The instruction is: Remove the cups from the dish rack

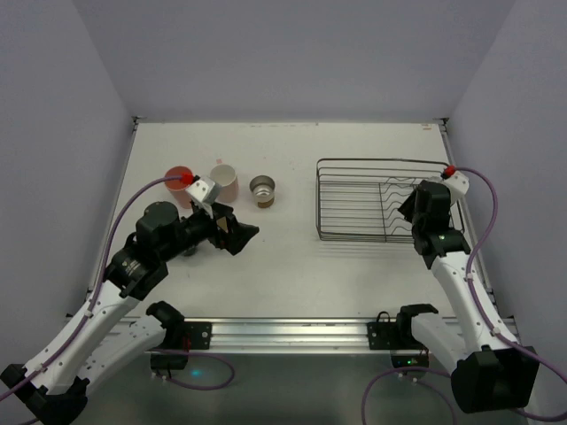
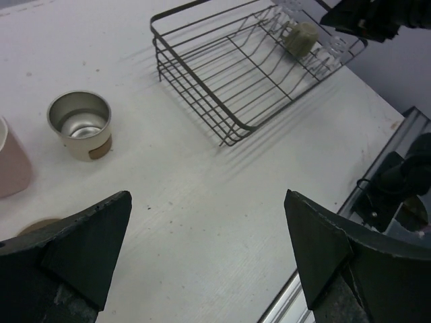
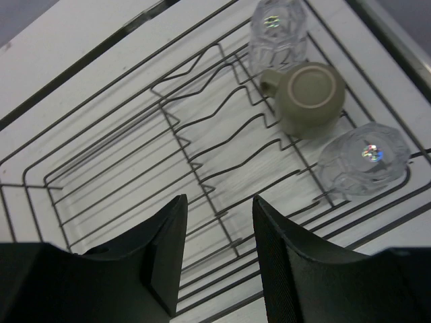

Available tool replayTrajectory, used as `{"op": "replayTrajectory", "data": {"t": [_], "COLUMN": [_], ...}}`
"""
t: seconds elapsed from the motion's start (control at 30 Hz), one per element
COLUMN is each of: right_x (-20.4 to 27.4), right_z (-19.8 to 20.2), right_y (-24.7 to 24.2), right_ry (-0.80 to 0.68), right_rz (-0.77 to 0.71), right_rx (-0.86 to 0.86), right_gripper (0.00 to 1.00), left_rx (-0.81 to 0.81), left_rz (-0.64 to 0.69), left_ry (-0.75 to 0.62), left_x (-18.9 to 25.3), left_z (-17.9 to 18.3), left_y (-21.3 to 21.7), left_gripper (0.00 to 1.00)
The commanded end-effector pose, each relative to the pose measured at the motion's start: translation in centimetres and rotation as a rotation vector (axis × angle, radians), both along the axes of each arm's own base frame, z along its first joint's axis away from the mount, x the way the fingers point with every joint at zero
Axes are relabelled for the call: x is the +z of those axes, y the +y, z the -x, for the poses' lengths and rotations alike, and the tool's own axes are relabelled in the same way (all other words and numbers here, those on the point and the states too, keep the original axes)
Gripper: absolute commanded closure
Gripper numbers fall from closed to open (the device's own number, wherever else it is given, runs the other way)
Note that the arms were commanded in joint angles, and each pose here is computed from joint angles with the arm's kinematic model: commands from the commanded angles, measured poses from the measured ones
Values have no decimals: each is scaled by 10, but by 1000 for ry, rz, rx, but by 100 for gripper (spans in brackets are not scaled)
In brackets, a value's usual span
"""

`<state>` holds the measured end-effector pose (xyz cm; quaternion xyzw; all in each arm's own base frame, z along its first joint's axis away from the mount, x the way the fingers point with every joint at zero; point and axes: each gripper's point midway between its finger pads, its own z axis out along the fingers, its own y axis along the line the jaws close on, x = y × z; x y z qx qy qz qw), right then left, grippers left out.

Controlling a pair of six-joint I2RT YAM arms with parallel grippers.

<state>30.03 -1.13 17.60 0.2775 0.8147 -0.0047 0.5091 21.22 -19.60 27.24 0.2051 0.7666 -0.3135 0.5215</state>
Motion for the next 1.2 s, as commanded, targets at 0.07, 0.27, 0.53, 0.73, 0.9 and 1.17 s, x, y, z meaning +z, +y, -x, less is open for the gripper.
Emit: {"op": "replayTrajectory", "data": {"t": [0.07, 0.27, 0.53, 0.73, 0.9, 1.17], "right_x": [15, -4, -29, -55, -76, -77], "right_z": [0, 12, 7, 4, 3, -4], "right_y": [-60, -104, -117, -123, -122, -123], "right_ry": [0, 92, 230, 320, 383, 380], "right_rz": [82, 114, 132, 132, 104, 89], "right_rx": [-243, -412, -444, -457, -469, -486], "right_gripper": [53, 47, 29, 27, 26, 52], "left_rx": [-189, -220, -185, -207, -214, -197], "left_rz": [73, 69, 70, 73, 65, 52], "left_ry": [-33, -109, -151, -153, -148, -139], "left_x": [-14, 2, 9, 9, 7, 4], "left_z": [31, 48, 61, 68, 70, 66], "left_y": [-18, -18, -12, -15, -17, -16], "left_gripper": [0, 0, 0, 0, 0, 0]}}
